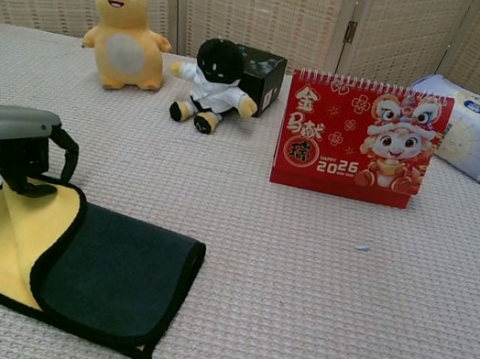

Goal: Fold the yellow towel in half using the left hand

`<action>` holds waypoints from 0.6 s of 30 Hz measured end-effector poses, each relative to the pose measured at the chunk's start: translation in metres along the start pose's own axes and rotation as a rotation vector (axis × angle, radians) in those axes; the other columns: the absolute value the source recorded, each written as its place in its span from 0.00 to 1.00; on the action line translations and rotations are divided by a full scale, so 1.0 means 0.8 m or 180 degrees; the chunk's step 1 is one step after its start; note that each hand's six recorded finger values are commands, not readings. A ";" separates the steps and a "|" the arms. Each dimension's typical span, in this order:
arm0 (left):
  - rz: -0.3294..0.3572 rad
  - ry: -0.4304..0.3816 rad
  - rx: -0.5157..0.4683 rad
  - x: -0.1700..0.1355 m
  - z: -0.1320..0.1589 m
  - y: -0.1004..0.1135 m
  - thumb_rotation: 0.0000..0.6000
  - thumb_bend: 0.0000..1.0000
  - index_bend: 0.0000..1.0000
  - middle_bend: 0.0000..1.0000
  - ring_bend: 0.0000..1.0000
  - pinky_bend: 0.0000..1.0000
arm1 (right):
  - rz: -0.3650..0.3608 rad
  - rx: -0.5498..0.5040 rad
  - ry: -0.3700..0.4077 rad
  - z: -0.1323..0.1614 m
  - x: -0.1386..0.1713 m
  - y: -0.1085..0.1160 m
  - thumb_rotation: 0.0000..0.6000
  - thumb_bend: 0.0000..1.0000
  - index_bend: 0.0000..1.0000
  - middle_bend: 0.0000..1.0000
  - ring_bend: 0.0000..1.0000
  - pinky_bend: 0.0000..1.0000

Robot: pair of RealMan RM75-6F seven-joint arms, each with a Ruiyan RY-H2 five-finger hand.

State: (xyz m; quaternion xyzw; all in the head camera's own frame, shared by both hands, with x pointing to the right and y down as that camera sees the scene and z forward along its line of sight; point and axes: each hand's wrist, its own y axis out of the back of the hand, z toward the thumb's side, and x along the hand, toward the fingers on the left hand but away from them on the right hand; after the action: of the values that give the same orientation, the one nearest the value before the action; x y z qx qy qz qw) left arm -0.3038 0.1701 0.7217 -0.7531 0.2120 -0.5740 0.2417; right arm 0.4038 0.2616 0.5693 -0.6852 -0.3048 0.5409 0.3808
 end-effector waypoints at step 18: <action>0.0297 -0.0021 0.0075 -0.064 -0.018 0.011 1.00 0.48 0.70 1.00 1.00 1.00 | -0.0004 0.0014 0.0044 0.005 0.003 -0.001 1.00 0.11 0.00 0.00 0.00 0.00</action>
State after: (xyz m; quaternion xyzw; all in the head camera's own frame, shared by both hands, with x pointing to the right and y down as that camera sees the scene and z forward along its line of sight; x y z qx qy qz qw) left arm -0.3312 0.1919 0.6805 -0.7414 0.2392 -0.5621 0.2777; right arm 0.4005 0.2648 0.5684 -0.6879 -0.3014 0.5366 0.3847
